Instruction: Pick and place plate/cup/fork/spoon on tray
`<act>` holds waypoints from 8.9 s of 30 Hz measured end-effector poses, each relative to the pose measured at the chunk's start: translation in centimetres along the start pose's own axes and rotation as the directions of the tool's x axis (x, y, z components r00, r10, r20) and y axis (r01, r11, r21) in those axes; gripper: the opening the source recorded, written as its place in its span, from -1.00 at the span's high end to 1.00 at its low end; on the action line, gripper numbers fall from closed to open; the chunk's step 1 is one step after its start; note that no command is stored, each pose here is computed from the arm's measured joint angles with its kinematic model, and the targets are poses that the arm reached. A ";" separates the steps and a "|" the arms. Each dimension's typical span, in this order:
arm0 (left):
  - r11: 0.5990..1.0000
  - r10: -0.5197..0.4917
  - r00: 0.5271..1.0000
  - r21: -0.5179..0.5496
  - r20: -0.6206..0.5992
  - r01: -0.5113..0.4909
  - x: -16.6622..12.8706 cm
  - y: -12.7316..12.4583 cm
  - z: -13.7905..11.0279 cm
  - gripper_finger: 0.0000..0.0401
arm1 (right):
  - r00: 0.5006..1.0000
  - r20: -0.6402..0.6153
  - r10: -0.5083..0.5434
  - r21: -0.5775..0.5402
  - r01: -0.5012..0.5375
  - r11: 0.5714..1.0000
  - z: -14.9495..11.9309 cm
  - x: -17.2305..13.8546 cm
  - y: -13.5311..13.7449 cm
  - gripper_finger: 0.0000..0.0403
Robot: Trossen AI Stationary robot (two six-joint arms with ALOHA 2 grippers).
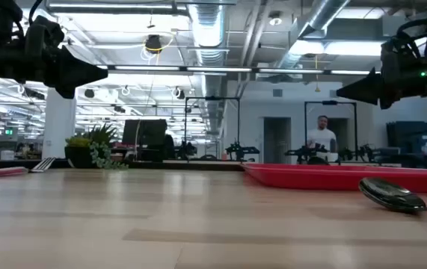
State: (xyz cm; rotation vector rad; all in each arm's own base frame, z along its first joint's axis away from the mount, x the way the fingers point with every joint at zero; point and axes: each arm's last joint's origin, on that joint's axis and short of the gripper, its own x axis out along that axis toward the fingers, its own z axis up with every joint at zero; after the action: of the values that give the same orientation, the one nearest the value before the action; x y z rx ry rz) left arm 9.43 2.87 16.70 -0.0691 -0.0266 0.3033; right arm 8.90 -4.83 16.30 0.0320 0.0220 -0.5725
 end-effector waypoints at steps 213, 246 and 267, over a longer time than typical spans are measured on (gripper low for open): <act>0.738 0.247 0.790 -0.420 -0.561 -0.528 34.7 1.5 -1.3 0.96 | 1.000 -0.001 0.001 0.000 -0.001 1.000 0.0 0.0 0.0 0.80; 0.978 0.191 0.742 0.190 -0.643 -0.087 28.6 10.6 7.7 0.95 | 1.000 0.000 0.001 0.000 -0.001 1.000 0.0 0.0 0.0 0.80; 0.938 0.014 0.708 0.255 -0.706 0.235 28.4 8.3 4.6 0.93 | 1.000 0.000 0.001 0.000 -0.001 1.000 0.0 0.0 0.0 0.80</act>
State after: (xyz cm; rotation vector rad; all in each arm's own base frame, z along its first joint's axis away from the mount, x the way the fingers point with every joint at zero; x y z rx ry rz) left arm 33.93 19.55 21.19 0.1556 0.7880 0.1372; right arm 8.91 -4.82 16.30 0.0318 0.0221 -0.5718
